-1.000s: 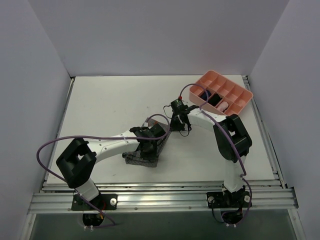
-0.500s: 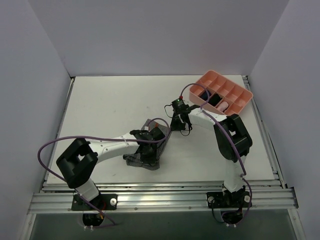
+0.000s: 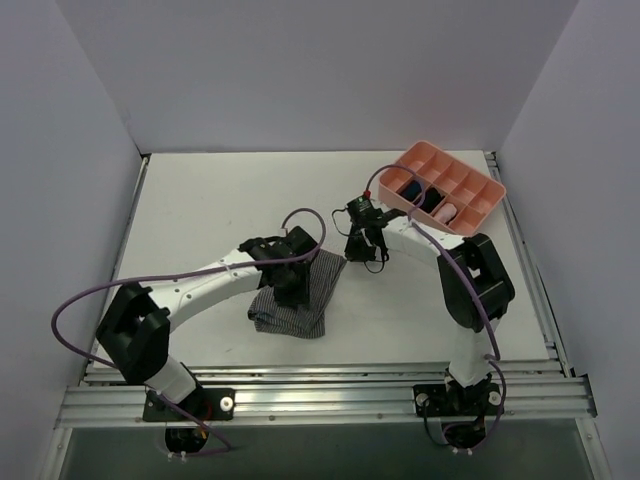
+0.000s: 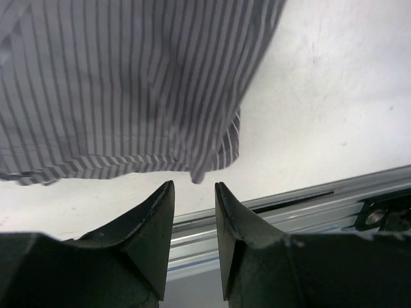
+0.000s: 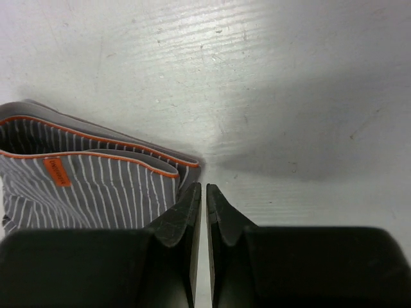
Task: Roll the underwear
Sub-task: Fold the underwear
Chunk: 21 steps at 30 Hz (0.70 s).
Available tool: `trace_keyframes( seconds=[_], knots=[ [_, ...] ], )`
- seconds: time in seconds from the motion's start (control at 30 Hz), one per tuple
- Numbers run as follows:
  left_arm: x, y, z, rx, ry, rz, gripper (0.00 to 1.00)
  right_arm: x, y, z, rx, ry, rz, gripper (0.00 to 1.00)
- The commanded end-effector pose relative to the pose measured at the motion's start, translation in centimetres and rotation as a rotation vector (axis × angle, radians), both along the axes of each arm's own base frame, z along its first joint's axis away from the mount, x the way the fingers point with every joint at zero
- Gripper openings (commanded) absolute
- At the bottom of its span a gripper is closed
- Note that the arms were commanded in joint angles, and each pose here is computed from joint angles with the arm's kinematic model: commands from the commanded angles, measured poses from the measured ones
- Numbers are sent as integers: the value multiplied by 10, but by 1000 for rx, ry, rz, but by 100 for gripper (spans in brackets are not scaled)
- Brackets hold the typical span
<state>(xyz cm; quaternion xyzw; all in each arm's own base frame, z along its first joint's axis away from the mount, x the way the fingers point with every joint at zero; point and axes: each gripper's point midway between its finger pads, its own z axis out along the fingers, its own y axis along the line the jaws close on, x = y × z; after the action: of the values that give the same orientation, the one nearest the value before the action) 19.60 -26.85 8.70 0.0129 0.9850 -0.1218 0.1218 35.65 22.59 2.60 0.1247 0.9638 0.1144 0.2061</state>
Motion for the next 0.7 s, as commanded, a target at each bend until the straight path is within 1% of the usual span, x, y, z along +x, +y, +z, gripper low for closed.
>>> trace_keyframes(
  seconds=[0.0, 0.03, 0.07, 0.1, 0.13, 0.17, 0.27, 0.33, 0.5, 0.67],
  knots=[
    [21, 24, 30, -7, -44, 41, 40, 13, -2, 48, 1, -89, -41, 5],
    [26, 32, 30, 2, -40, 46, 40, 14, 3, 51, 8, -97, -39, 5],
    [39, 47, 29, 9, -40, 94, 40, 16, 6, 53, 14, -103, -38, 5],
    [44, 56, 29, 15, -36, 111, 40, 18, 11, 51, 23, -105, -31, 5],
    [49, 64, 29, 20, -37, 119, 40, 17, 21, 50, 46, -105, -12, 5],
    [56, 78, 27, 26, -29, 164, 40, 18, 32, 52, 84, -114, 4, 5],
    [58, 100, 13, 45, 17, 223, 40, 12, 56, 44, 125, -97, 56, 5],
    [53, 110, -1, 44, 76, 263, 40, 10, 59, 31, 128, -66, 57, 5],
    [44, 112, -29, 48, 146, 288, 40, -1, 42, -4, 75, 6, 26, 4],
    [19, 121, -62, 97, 240, 328, 40, -12, 15, -21, 1, 32, -10, 2]
  ],
)
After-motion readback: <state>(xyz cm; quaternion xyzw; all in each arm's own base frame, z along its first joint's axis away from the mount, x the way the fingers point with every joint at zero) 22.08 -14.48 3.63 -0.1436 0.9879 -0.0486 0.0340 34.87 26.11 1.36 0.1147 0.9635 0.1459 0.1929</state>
